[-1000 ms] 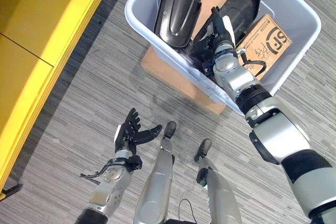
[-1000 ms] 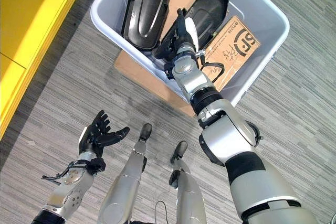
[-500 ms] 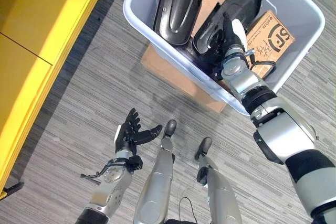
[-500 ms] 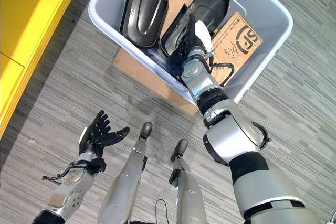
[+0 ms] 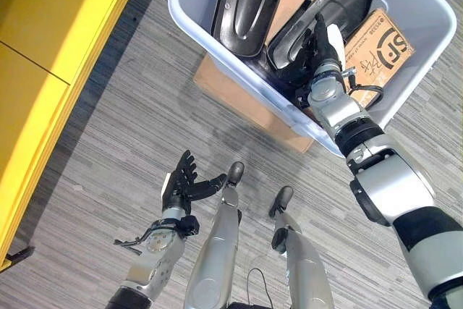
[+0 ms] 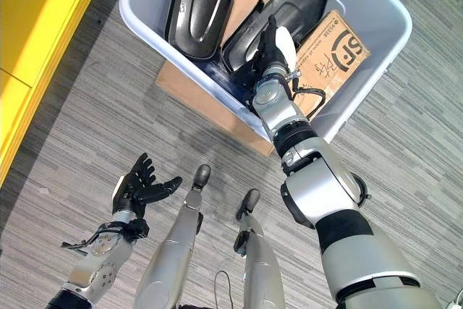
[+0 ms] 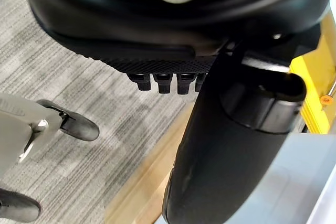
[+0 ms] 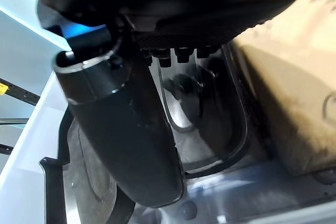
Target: Move parts from the plastic box to the shelf.
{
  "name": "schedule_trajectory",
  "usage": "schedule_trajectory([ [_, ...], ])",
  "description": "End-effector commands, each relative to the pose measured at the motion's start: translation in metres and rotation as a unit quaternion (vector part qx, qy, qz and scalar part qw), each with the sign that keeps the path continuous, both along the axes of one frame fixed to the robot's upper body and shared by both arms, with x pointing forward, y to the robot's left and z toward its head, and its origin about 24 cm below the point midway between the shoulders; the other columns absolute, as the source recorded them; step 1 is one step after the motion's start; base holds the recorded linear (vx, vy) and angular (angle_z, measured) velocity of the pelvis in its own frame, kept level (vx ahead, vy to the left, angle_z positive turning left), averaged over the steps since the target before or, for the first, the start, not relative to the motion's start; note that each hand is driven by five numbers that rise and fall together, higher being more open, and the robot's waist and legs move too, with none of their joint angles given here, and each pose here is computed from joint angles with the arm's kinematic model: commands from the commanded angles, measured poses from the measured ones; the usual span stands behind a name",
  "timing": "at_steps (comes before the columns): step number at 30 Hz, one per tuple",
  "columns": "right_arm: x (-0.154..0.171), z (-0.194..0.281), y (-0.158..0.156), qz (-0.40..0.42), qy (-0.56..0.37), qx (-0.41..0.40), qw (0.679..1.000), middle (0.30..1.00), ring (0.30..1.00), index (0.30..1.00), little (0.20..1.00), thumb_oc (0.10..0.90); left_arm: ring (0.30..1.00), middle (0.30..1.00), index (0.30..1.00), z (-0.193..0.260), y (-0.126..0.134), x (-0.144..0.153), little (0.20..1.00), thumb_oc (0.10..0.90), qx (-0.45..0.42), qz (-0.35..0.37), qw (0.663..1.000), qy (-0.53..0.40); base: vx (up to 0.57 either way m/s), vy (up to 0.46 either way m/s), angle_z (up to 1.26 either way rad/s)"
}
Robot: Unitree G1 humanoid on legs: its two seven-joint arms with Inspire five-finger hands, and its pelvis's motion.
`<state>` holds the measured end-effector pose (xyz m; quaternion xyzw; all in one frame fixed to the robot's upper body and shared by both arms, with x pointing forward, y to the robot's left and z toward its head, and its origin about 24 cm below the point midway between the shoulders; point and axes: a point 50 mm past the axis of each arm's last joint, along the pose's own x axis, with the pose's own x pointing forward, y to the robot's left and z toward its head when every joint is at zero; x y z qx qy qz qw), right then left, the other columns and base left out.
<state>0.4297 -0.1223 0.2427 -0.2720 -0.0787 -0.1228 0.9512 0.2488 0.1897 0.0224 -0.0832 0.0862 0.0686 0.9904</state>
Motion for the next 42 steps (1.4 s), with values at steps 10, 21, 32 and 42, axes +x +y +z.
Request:
schedule_trajectory([
  [10, -0.006, 0.029, 0.027, 0.04, -0.073, 0.047, 0.995, 1.0, 1.0, 1.0, 1.0, 0.9, 1.0, 1.0, 1.0, 0.024, 0.001, -0.005, 1.0, 0.9, -0.004, 0.002, 0.998, -0.066, 0.0, 0.0, 0.0],
  [21, -0.011, 0.044, 0.044, 0.064, -0.097, 0.029, 0.993, 1.0, 1.0, 1.0, 1.0, 0.9, 1.0, 1.0, 1.0, 0.026, 0.004, -0.003, 1.0, 0.9, -0.005, 0.007, 0.997, -0.07, 0.0, 0.0, 0.0],
  [32, -0.01, 0.059, 0.029, 0.036, -0.114, 0.017, 0.993, 1.0, 1.0, 1.0, 1.0, 0.9, 1.0, 1.0, 1.0, 0.03, 0.006, -0.001, 1.0, 0.9, -0.003, 0.009, 0.997, -0.079, 0.0, 0.0, 0.0],
  [42, -0.01, 0.051, 0.039, 0.044, -0.105, -0.005, 0.994, 1.0, 1.0, 1.0, 1.0, 0.9, 1.0, 1.0, 1.0, 0.029, 0.005, -0.002, 1.0, 0.9, -0.003, 0.011, 0.997, -0.08, 0.0, 0.0, 0.0],
])
